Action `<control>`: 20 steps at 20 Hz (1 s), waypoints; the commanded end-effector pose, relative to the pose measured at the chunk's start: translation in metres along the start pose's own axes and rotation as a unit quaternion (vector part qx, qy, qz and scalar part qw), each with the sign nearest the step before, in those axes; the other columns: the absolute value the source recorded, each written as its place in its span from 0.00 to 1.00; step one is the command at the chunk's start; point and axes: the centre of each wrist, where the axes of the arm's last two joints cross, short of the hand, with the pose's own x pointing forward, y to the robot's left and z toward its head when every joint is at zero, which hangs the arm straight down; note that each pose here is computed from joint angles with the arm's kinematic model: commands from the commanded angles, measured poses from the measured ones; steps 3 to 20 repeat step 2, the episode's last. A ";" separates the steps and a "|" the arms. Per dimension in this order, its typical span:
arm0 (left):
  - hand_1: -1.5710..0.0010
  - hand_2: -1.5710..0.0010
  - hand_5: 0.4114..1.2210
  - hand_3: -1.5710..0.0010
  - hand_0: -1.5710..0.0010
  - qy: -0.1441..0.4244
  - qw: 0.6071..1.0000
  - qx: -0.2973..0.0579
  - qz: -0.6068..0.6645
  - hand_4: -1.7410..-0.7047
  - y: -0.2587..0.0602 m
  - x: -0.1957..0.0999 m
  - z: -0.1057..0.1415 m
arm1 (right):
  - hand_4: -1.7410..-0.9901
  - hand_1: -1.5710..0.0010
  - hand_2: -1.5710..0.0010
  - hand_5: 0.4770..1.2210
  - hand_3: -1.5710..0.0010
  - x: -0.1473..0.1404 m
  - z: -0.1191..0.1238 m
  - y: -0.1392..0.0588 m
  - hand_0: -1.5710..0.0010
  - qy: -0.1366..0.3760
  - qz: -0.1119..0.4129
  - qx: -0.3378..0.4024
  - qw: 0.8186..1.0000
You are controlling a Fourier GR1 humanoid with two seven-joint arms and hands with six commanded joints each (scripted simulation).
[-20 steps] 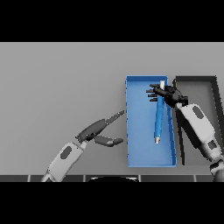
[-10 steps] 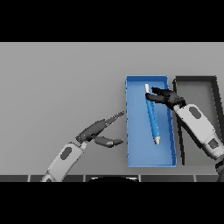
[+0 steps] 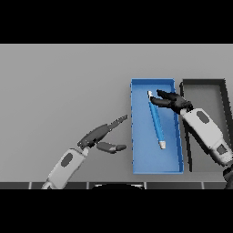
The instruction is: Pick up the blue pipe and place it into the blue bin.
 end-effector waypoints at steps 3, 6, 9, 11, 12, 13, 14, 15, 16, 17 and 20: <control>1.00 1.00 0.08 1.00 1.00 0.005 1.000 -0.001 0.000 0.83 0.002 0.000 0.002 | 0.78 0.94 0.98 0.43 1.00 0.000 0.001 -0.002 0.86 -0.002 0.007 0.003 1.000; 1.00 1.00 0.08 1.00 1.00 0.005 1.000 -0.001 0.000 0.83 0.002 0.000 0.002 | 0.78 0.94 0.98 0.43 1.00 0.000 0.001 -0.002 0.86 -0.002 0.007 0.003 1.000; 1.00 1.00 0.08 1.00 1.00 0.005 1.000 -0.001 0.000 0.83 0.002 0.000 0.002 | 0.78 0.94 0.98 0.43 1.00 0.000 0.001 -0.002 0.86 -0.002 0.007 0.003 1.000; 1.00 1.00 0.08 1.00 1.00 0.005 1.000 -0.001 0.000 0.83 0.002 0.000 0.002 | 0.78 0.94 0.98 0.43 1.00 0.000 0.001 -0.002 0.86 -0.002 0.007 0.003 1.000; 1.00 1.00 0.08 1.00 1.00 0.005 1.000 -0.001 0.000 0.83 0.002 0.000 0.002 | 0.78 0.94 0.98 0.43 1.00 0.000 0.001 -0.002 0.86 -0.002 0.007 0.003 1.000; 1.00 1.00 0.08 1.00 1.00 0.005 1.000 -0.001 0.000 0.83 0.002 0.000 0.002 | 0.78 0.94 0.98 0.43 1.00 0.000 0.001 -0.002 0.86 -0.002 0.007 0.003 1.000; 1.00 1.00 0.08 1.00 1.00 0.005 1.000 -0.001 0.000 0.83 0.002 0.000 0.002 | 0.78 0.94 0.98 0.43 1.00 0.000 0.001 -0.002 0.86 -0.002 0.007 0.003 1.000; 1.00 1.00 0.08 1.00 1.00 0.005 1.000 -0.001 0.000 0.83 0.002 0.000 0.002 | 0.78 0.94 0.98 0.43 1.00 0.000 0.001 -0.002 0.86 -0.002 0.007 0.003 1.000; 1.00 1.00 0.08 1.00 1.00 0.005 1.000 -0.001 0.000 0.83 0.002 0.000 0.002 | 0.78 0.94 0.98 0.43 1.00 0.000 0.001 -0.002 0.86 -0.002 0.007 0.003 1.000; 1.00 1.00 0.08 1.00 1.00 0.005 1.000 -0.001 0.000 0.83 0.002 0.000 0.002 | 0.78 0.94 0.98 0.43 1.00 0.000 0.001 -0.002 0.86 -0.002 0.007 0.003 1.000; 1.00 1.00 0.08 1.00 1.00 0.005 1.000 -0.001 0.000 0.83 0.002 0.000 0.002 | 0.78 0.94 0.98 0.43 1.00 0.000 0.001 -0.002 0.86 -0.002 0.007 0.003 1.000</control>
